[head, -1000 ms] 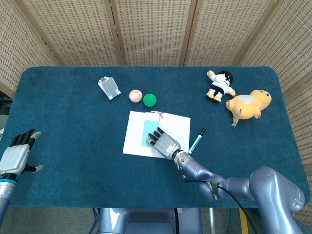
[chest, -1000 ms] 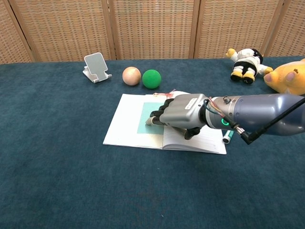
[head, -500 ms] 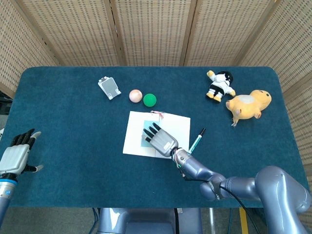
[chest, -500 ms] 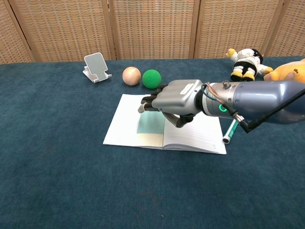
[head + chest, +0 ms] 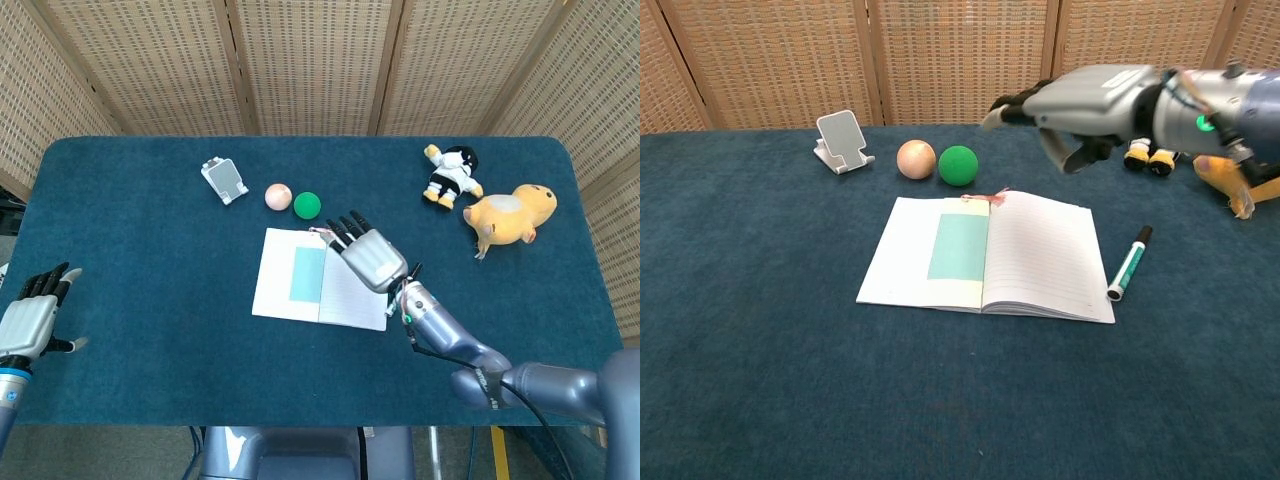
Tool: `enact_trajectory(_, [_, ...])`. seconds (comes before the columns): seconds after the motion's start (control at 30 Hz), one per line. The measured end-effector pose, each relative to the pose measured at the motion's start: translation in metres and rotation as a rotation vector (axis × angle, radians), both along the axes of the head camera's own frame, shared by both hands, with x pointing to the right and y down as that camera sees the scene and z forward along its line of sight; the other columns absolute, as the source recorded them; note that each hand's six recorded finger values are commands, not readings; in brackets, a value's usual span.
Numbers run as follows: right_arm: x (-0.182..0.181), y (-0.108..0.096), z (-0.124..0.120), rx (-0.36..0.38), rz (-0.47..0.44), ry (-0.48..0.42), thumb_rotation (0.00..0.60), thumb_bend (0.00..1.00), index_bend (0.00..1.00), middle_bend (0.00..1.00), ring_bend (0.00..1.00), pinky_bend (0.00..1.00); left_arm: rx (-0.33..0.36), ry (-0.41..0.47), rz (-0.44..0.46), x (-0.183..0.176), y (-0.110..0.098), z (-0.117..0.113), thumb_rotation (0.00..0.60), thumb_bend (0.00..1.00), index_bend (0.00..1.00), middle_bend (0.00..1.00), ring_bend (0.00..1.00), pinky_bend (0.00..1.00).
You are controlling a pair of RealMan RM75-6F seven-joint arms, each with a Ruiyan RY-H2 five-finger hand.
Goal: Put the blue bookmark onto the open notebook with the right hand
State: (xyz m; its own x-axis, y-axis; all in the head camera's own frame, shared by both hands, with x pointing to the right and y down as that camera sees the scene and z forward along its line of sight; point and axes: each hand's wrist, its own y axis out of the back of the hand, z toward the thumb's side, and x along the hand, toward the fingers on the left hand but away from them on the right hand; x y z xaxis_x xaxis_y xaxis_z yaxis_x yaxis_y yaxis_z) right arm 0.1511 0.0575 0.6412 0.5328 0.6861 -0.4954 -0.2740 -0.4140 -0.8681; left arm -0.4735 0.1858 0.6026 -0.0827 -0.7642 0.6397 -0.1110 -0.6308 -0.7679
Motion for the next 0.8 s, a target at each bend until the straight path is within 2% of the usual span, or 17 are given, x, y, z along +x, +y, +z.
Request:
enact_trajectory(0.1, [0.041,-0.003,-0.016,0.036,0.096,-0.033,0.600,0.99,0.00,0.00,0.00,0.00,0.021,0.010,0.009,0.001,0.001,-0.006,0.600,0.00,0.00,0.00,0.00,0.00])
enact_trajectory(0.13, [0.054,-0.003,-0.020,0.046,0.129,-0.043,0.600,0.88,0.00,0.00,0.00,0.00,0.033,0.015,0.013,0.002,0.001,-0.009,0.600,0.00,0.00,0.00,0.00,0.00])
enact_trajectory(0.2, [0.088,0.000,-0.027,0.068,0.212,-0.064,0.600,0.49,0.00,0.00,0.00,0.00,0.053,0.021,0.023,0.003,0.002,-0.015,0.600,0.00,0.00,0.00,0.00,0.00])
enact_trajectory(0.23, [0.104,0.003,-0.031,0.077,0.249,-0.073,0.600,0.23,0.00,0.00,0.00,0.00,0.065,0.026,0.029,0.004,0.003,-0.018,0.600,0.00,0.00,0.00,0.00,0.00])
enact_trajectory(0.27, [0.119,0.007,-0.033,0.084,0.286,-0.081,0.600,0.08,0.00,0.00,0.00,0.00,0.074,0.030,0.034,0.005,0.004,-0.021,0.600,0.00,0.00,0.00,0.00,0.00])
enact_trajectory(0.3, [0.140,0.012,-0.037,0.091,0.336,-0.091,0.600,0.02,0.00,0.00,0.00,0.00,0.082,0.034,0.039,0.006,0.005,-0.023,0.600,0.00,0.00,0.00,0.00,0.00])
enact_trajectory(0.5, [0.229,0.055,-0.045,0.104,0.551,-0.113,0.600,0.00,0.00,0.00,0.00,0.00,0.131,0.057,0.058,0.006,0.007,-0.033,0.600,0.00,0.00,0.00,0.00,0.00])
enact_trajectory(0.6, [0.260,0.080,-0.050,0.110,0.628,-0.122,0.600,0.00,0.00,0.00,0.00,0.00,0.165,0.065,0.069,0.007,0.009,-0.039,0.600,0.00,0.00,0.00,0.00,0.00])
enact_trajectory(0.8, [0.296,0.129,-0.065,0.155,0.723,-0.121,0.600,0.00,0.00,0.00,0.00,0.00,0.211,0.067,0.091,0.008,0.021,-0.051,0.600,0.00,0.00,0.00,0.00,0.00])
